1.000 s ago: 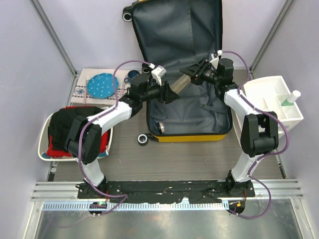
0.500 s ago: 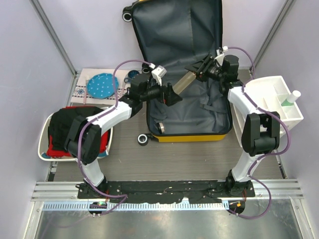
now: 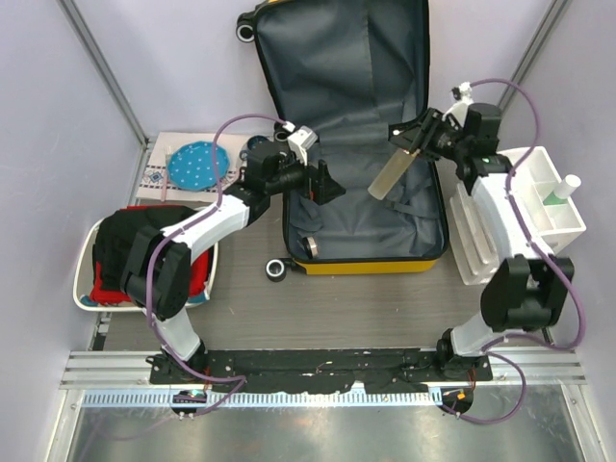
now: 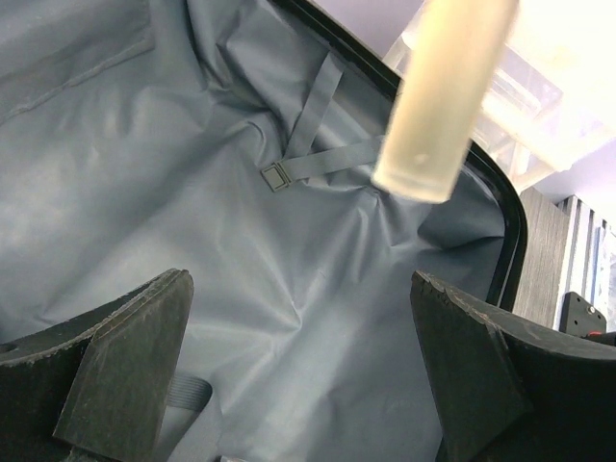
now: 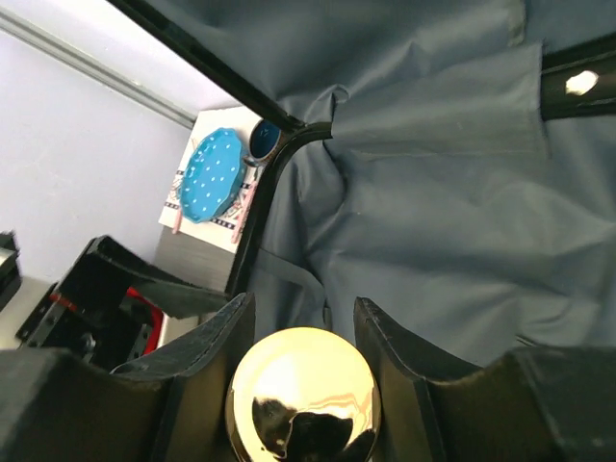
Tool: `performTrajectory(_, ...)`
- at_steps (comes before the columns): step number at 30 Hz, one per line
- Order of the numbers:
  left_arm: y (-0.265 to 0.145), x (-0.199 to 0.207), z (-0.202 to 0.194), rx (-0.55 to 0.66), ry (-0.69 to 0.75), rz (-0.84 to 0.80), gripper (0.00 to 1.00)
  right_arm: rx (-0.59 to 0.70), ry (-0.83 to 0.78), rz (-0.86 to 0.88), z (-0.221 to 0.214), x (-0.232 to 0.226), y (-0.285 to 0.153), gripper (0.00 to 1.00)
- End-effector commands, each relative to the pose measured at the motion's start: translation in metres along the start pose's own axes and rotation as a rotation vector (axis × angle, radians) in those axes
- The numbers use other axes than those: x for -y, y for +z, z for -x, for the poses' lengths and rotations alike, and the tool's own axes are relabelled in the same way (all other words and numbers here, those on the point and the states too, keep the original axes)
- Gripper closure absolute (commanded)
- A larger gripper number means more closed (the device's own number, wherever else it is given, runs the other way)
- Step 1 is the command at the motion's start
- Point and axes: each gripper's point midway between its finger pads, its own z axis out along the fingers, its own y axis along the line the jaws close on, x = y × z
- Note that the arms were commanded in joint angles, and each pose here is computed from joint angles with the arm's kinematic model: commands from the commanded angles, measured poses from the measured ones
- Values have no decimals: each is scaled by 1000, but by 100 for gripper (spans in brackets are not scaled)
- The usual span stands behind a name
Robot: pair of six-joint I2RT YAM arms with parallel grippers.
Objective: Open, take out, and arrange the luggage
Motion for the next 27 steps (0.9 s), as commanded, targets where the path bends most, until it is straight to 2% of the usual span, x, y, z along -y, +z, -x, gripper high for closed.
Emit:
performTrajectory(1, -6, 14, 27, 45, 36, -32, 1, 144, -255, -8, 43, -42, -72, 99)
performTrajectory(11, 3, 21, 38, 21, 66, -75, 0, 257, -247, -106, 61, -35, -186, 99)
performTrajectory(15, 7, 28, 35, 12, 74, -103, 1, 313, -236, -232, 69, -15, -236, 99)
performTrajectory(22, 16, 35, 34, 0, 61, -136, 1, 380, -214, -384, 80, 2, -296, 99)
performTrajectory(27, 20, 35, 34, -10, 61, -143, 0, 371, -251, -511, 91, 15, -327, 99)
